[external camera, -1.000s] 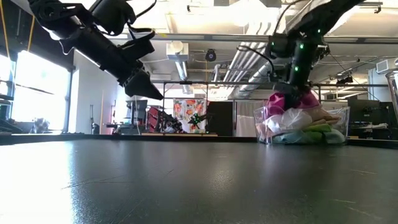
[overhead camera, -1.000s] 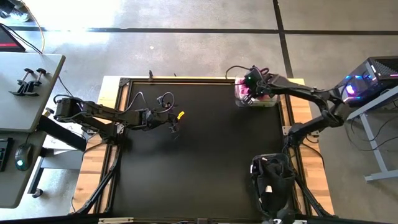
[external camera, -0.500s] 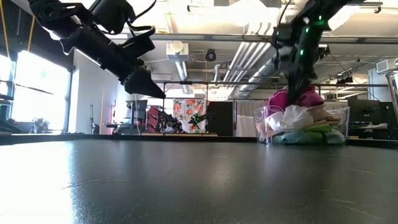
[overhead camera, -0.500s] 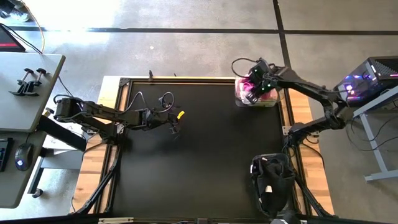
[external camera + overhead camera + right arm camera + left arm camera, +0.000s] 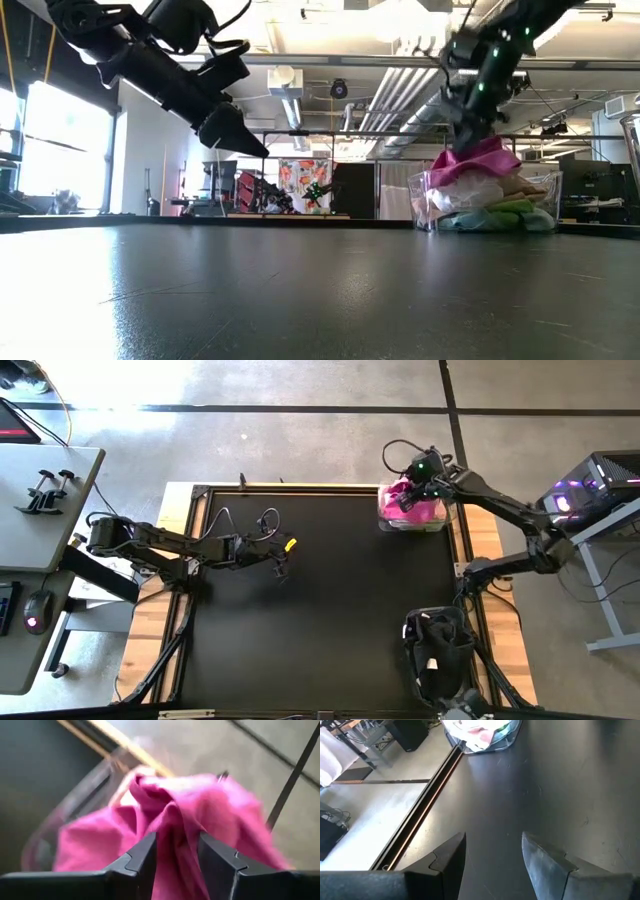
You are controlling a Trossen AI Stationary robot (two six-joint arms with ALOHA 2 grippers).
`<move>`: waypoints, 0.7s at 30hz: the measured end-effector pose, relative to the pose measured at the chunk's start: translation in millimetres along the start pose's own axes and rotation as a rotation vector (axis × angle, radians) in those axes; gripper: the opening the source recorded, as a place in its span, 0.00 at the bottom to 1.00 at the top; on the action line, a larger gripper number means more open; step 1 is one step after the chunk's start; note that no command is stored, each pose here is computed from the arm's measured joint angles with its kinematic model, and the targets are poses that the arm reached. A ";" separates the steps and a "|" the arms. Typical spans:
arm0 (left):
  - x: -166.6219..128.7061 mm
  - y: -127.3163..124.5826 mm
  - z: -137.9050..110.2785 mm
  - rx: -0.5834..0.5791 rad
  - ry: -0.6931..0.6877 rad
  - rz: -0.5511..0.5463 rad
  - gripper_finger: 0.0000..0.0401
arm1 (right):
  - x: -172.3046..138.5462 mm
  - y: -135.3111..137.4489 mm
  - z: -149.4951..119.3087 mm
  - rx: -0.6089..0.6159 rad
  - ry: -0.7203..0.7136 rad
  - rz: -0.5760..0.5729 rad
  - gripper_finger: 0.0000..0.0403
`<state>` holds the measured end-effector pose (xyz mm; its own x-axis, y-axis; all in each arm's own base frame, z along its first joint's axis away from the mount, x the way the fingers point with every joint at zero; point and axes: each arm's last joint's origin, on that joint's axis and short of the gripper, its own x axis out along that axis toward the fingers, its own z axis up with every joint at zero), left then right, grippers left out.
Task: Sort towels by color in basket
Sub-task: Put the pink towel into the top transparent bin
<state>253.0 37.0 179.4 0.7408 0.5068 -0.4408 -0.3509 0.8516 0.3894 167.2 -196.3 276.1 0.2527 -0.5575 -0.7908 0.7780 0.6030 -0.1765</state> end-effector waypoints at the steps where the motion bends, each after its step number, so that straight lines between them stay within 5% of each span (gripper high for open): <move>1: 0.0 0.0 0.0 0.000 0.000 0.000 0.45 | 7.0 -0.7 -4.2 0.011 0.014 -0.004 0.33; 12: 0.0 0.1 0.7 -0.003 -0.006 0.000 0.45 | 59.6 8.6 -54.2 -0.016 0.150 0.053 0.33; 21: 0.0 0.3 1.7 -0.007 -0.016 0.002 0.45 | 17.7 6.8 -24.0 -0.016 0.154 0.126 0.33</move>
<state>253.9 37.1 180.9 0.7490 0.5066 -0.4271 -0.3565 0.8514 0.3847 163.2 -188.4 246.8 0.2560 -0.3841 -0.8871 0.7360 0.6724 -0.0788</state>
